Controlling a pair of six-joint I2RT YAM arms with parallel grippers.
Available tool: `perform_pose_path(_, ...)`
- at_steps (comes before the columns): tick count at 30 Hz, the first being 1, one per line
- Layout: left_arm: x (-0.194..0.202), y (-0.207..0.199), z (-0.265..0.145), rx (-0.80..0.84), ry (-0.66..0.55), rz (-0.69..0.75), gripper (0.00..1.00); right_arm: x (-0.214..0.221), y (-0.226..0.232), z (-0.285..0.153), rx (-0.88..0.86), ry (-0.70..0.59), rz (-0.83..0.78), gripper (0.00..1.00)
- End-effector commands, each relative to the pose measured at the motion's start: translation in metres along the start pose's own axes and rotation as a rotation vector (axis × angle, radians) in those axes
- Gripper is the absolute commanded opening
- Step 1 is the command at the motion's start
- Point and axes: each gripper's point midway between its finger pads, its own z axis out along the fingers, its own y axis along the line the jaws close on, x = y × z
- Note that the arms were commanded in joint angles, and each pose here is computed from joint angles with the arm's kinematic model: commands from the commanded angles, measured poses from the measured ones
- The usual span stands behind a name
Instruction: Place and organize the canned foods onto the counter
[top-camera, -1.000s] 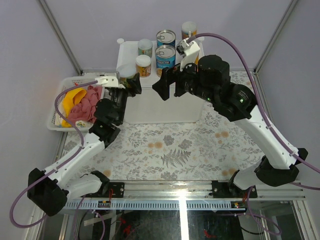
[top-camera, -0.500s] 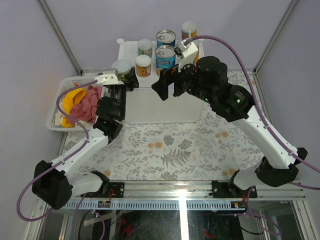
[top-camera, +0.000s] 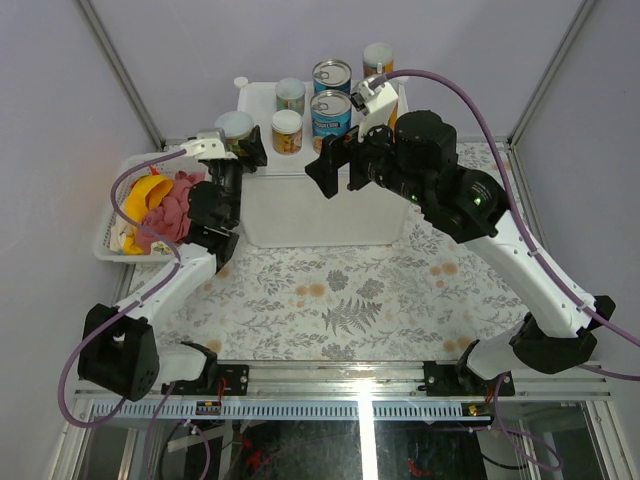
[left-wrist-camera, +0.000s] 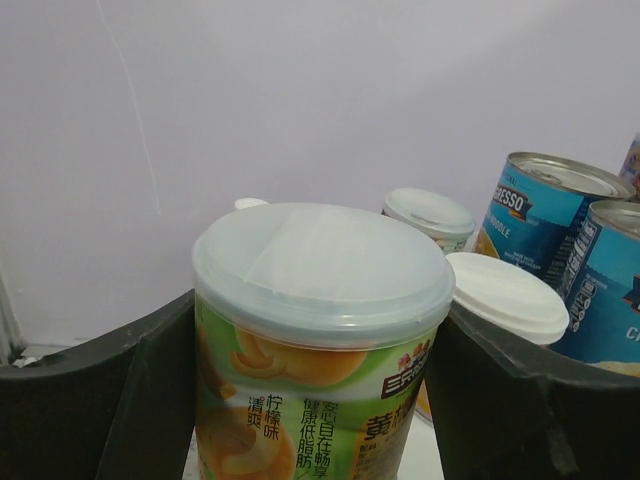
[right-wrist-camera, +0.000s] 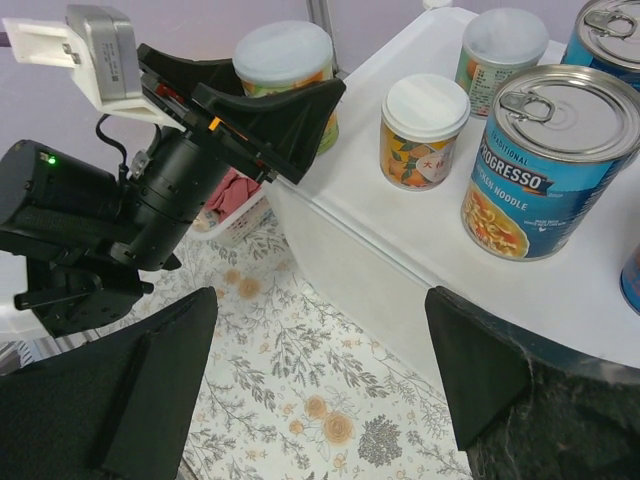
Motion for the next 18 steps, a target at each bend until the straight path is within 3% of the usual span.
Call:
perform_pose_path(1, -0.060, -0.007, 0.010, 0.055, -0.224, -0.091, 0.00, -0.030, -0.003, -0.011, 0.004, -0.099, -0.010, 0.92)
perform_pose_path(18, -0.036, 0.006, 0.045, 0.114, -0.256, -0.106, 0.00, -0.018, -0.020, -0.016, 0.058, -0.069, -0.028, 0.92)
